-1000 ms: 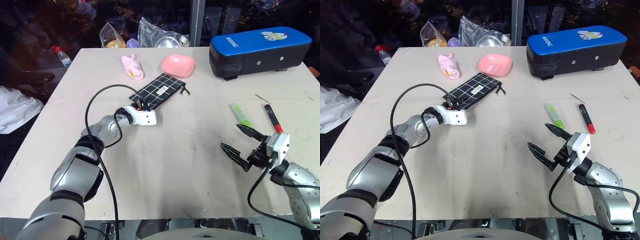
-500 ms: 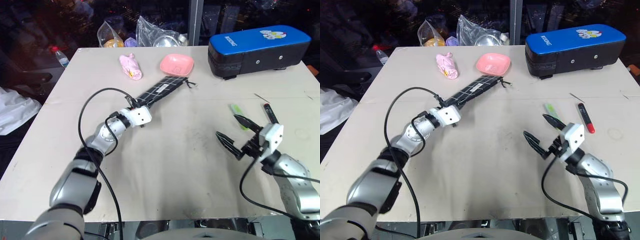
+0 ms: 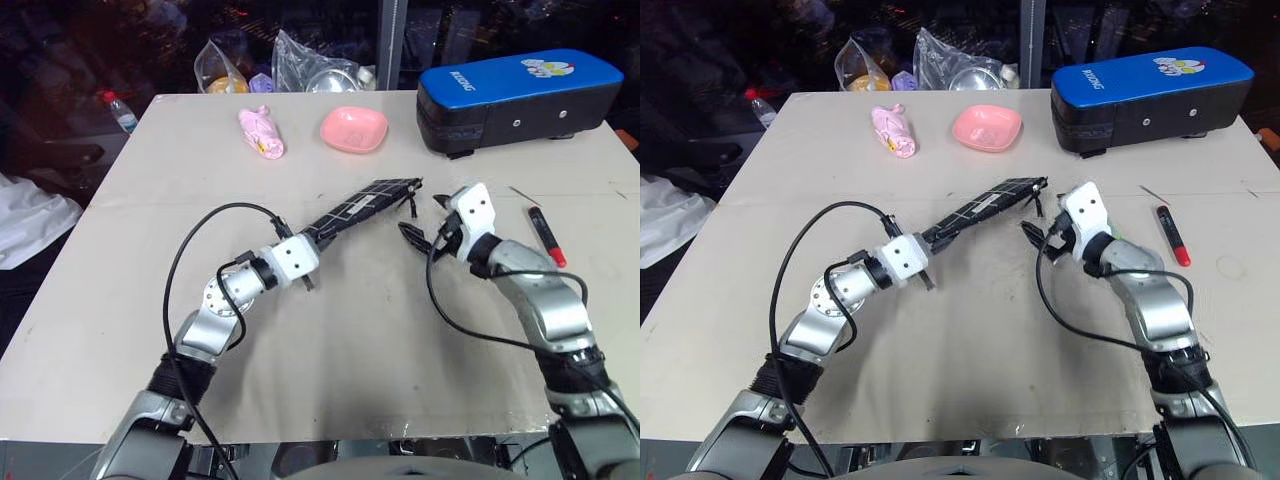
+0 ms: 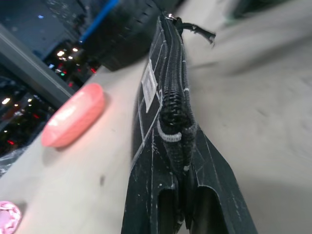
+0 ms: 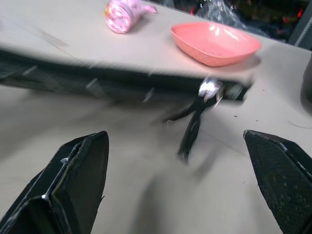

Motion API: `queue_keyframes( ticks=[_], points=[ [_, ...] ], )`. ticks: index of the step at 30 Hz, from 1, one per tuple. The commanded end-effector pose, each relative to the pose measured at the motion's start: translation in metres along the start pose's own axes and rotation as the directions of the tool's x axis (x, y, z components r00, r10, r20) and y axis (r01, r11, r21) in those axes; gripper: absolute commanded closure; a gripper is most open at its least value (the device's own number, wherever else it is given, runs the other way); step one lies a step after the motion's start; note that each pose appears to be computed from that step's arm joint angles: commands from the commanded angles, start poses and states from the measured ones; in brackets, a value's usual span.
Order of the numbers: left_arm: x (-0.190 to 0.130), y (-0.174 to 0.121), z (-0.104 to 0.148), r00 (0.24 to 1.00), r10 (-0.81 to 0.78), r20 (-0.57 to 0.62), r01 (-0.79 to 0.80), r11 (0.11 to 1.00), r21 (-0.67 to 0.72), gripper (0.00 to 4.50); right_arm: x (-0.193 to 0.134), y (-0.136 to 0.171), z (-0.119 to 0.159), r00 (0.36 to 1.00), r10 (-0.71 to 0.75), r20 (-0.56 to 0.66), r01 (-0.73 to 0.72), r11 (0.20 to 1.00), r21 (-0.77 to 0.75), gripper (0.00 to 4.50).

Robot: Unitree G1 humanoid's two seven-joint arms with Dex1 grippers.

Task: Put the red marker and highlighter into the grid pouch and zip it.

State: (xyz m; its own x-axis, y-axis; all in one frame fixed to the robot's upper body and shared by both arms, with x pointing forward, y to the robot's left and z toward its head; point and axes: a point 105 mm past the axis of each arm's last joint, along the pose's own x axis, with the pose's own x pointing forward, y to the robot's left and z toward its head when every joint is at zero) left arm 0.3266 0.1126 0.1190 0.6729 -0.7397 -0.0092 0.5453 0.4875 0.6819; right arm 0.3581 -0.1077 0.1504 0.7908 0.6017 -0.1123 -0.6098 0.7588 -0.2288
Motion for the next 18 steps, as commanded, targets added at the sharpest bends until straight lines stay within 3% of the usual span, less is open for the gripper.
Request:
queue_keyframes(
  ticks=[1, 12, 16, 18],
  points=[
    [-0.001, -0.004, 0.01, 1.0, -0.012, 0.016, 0.011, 0.999, 0.038, 4.47, 0.006, -0.006, 0.01, 1.0, 0.0, -0.013, 0.0, 1.0, -0.023, 0.0],
    [-0.007, -0.015, 0.011, 1.0, -0.018, 0.015, 0.018, 1.0, 0.019, 4.47, 0.024, -0.018, -0.006, 0.992, 0.0, -0.128, 0.015, 0.993, 0.117, 0.0],
    [-0.007, -0.017, 0.009, 1.0, -0.023, 0.013, 0.022, 1.0, 0.013, 4.47, 0.031, -0.019, -0.003, 0.994, 0.005, -0.11, 0.012, 0.988, 0.151, 0.0],
    [-0.007, -0.018, 0.009, 1.0, -0.025, 0.012, 0.025, 1.0, 0.011, 4.5, 0.033, -0.02, -0.002, 0.994, 0.001, -0.108, 0.015, 0.989, 0.147, 0.85]
  ],
)
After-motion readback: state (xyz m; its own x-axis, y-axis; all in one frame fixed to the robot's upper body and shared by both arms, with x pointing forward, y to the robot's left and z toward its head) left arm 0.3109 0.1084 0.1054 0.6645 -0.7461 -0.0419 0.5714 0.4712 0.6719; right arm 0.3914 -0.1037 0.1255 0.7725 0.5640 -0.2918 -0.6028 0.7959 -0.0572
